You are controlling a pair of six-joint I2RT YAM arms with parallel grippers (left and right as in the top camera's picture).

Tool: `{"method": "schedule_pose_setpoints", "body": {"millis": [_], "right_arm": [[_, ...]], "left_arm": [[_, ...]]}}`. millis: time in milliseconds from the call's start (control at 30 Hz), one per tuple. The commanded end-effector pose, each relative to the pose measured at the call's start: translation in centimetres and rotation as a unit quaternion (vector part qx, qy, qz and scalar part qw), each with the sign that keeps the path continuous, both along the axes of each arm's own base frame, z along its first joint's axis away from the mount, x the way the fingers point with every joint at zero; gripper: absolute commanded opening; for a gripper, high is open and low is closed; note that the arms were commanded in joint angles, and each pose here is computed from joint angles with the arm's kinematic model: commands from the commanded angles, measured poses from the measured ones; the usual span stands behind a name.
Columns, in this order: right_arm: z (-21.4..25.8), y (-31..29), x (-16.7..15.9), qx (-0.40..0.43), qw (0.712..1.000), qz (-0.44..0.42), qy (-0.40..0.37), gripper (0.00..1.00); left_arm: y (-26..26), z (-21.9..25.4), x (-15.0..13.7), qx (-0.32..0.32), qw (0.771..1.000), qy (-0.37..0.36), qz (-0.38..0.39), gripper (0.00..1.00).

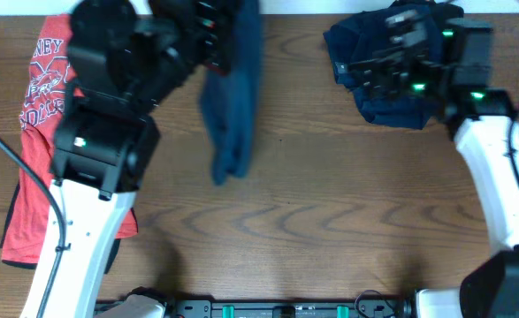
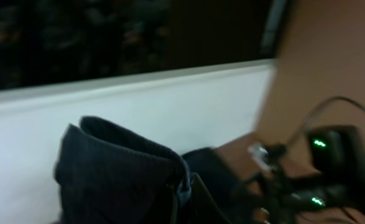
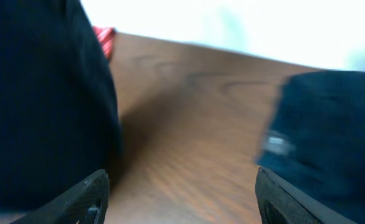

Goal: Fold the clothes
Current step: 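Lift the navy shorts with the left gripper and drop them mid-table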

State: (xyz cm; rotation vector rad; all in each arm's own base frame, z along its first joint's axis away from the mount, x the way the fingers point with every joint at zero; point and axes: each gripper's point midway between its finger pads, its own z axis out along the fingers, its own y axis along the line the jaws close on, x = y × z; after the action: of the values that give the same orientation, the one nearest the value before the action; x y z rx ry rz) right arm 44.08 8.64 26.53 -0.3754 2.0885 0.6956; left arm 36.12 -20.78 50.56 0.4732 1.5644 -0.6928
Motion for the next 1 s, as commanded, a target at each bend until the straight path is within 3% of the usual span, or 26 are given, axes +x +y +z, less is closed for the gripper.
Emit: {"method": "schedule_pose_setpoints", "body": {"millis": [0, 200, 333, 400, 500, 667, 767, 967], "right_arm": [[3.4, -2.2, -1.4, 0.014, 0.999, -0.025, -0.027, 0.73], [3.8, -3.9, -2.3, 0.014, 0.999, -0.048, -0.019, 0.73], [2.9, -4.3, -2.5, 0.004, 0.998, -0.059, -0.002, 0.73], [2.7, -4.4, -2.6, 0.0, 0.998, -0.059, 0.002, 0.73], [2.3, -4.4, -2.8, -0.006, 0.998, -0.057, 0.008, 0.73], [1.8, -4.2, -3.0, -0.006, 0.998, -0.054, 0.018, 0.73], [1.4, -3.4, -2.9, -0.005, 0.999, -0.044, 0.024, 0.72], [-0.5, -1.0, -2.6, -0.006, 0.999, -0.013, 0.047, 0.72]], "left_arm": [[-3.1, 2.2, -2.3, -0.019, 0.998, -0.036, -0.057, 0.06], [-6.8, 3.1, -2.3, -0.039, 0.992, -0.073, -0.097, 0.06], [-8.3, 1.0, -1.0, -0.029, 0.993, -0.05, -0.102, 0.06], [-7.8, -1.2, 0.4, -0.011, 0.997, -0.013, -0.078, 0.06], [-4.6, -6.3, 3.5, 0.038, 0.996, 0.072, 0.024, 0.06], [1.8, -14.9, 6.1, 0.134, 0.957, 0.2, 0.158, 0.06], [5.3, -19.8, 7.3, 0.187, 0.921, 0.265, 0.217, 0.06], [10.6, -28.3, 9.6, 0.25, 0.854, 0.361, 0.28, 0.06]]}}
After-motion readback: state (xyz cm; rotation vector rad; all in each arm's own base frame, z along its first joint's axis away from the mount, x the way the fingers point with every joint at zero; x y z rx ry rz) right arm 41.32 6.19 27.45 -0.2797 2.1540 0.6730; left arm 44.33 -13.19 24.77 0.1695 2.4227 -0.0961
